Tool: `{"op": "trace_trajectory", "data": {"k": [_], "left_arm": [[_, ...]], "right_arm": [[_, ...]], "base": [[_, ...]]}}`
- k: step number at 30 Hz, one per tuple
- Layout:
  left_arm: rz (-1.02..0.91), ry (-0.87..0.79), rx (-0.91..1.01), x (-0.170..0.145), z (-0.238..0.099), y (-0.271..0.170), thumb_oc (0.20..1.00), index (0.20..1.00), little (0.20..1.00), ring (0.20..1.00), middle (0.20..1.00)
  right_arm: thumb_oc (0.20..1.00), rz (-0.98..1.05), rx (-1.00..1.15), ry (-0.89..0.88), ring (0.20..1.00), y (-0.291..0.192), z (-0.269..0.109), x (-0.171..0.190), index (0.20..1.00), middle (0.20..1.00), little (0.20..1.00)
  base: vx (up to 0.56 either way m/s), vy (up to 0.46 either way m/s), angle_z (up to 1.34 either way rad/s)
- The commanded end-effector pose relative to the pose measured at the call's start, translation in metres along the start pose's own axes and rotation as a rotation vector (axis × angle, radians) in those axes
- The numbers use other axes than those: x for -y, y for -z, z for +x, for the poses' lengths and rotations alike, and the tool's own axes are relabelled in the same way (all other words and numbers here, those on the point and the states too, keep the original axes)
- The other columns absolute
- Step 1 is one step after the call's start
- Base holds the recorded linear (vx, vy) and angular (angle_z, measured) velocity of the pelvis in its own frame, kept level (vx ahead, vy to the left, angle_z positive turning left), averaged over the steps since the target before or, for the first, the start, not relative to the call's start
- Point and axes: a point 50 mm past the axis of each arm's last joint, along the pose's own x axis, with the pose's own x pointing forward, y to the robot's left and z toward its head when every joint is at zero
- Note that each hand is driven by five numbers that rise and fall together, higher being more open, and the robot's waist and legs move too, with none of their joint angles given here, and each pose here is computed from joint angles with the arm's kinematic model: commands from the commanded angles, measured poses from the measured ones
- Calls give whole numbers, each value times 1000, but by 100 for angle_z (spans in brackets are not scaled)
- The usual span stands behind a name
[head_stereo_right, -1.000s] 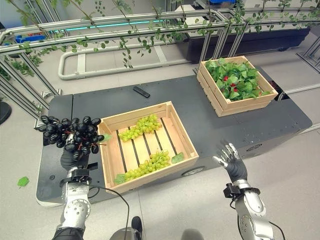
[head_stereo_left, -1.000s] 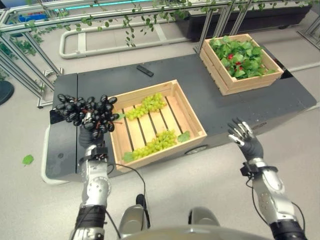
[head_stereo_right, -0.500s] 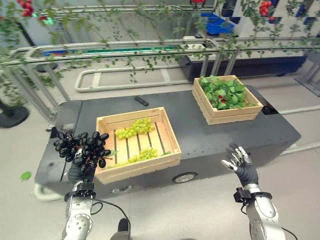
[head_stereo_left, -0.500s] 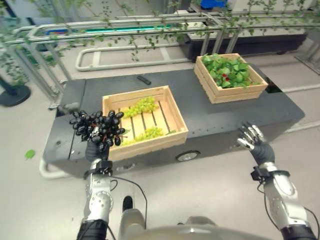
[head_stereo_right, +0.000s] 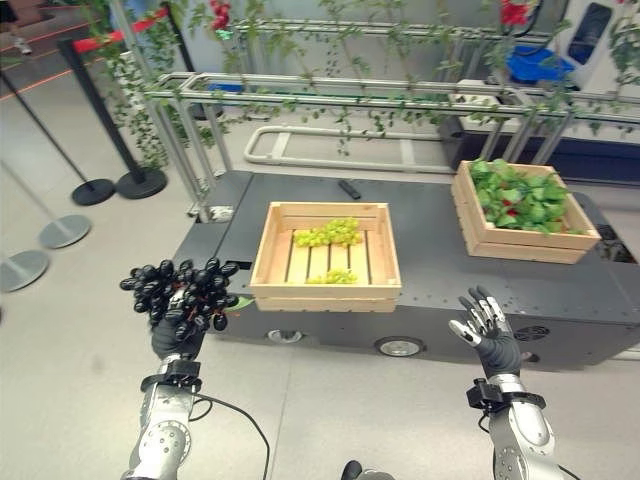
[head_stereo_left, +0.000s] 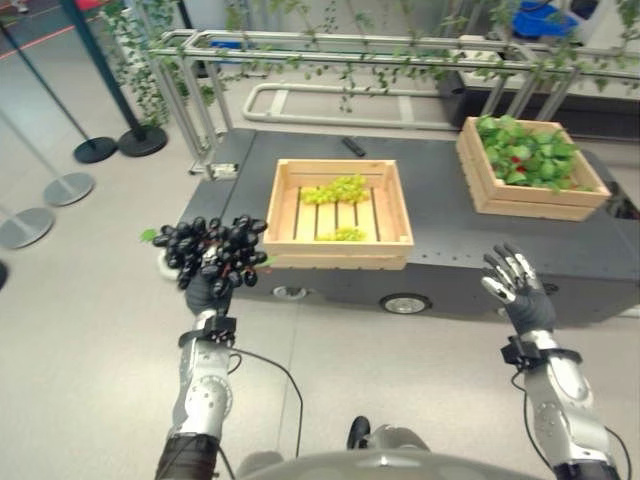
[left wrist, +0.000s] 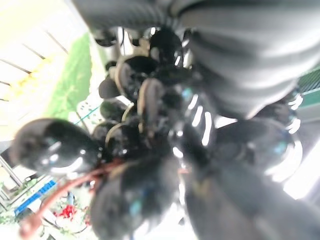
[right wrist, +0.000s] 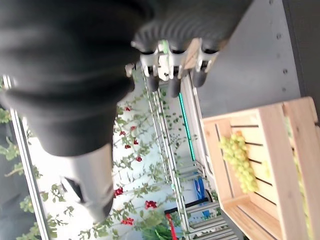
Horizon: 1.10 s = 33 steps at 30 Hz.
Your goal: Pick up the fruits from the basket on one side to the basket on the other side
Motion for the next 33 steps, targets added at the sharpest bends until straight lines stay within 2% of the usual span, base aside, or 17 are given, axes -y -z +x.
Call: {"op": "trace_trajectory", "data": {"k": [1, 13, 18, 28, 33], "left_arm": [[138, 102, 127, 10, 6, -38, 200, 200, 200, 200, 200], [270, 92, 172, 3, -1, -61, 200, 200, 200, 200, 200], [299, 98, 135, 3, -4, -57, 200, 200, 200, 200, 200], [338, 253, 53, 25, 6, -37, 200, 200, 200, 200, 200], [294, 244, 47, 25, 7, -34, 200, 200, 200, 200, 200]], "right_arm": [[1000, 19, 122, -10, 1000, -17, 12, -6, 1000, 1000, 1000], [1000, 22, 41, -79, 1000, 1, 18, -25, 1000, 1000, 1000], [1000, 15, 17, -100, 1000, 9, 18, -35, 1000, 1000, 1000], [1000, -22, 31, -109, 1000, 3, 15, -28, 1000, 1000, 1000], [1000, -13, 54, -121, 1000, -2, 16, -27, 1000, 1000, 1000]], "base": [[10, 97, 5], [-20, 135, 0], [27, 230, 32], [181, -136, 130], [131, -393, 180]]}}
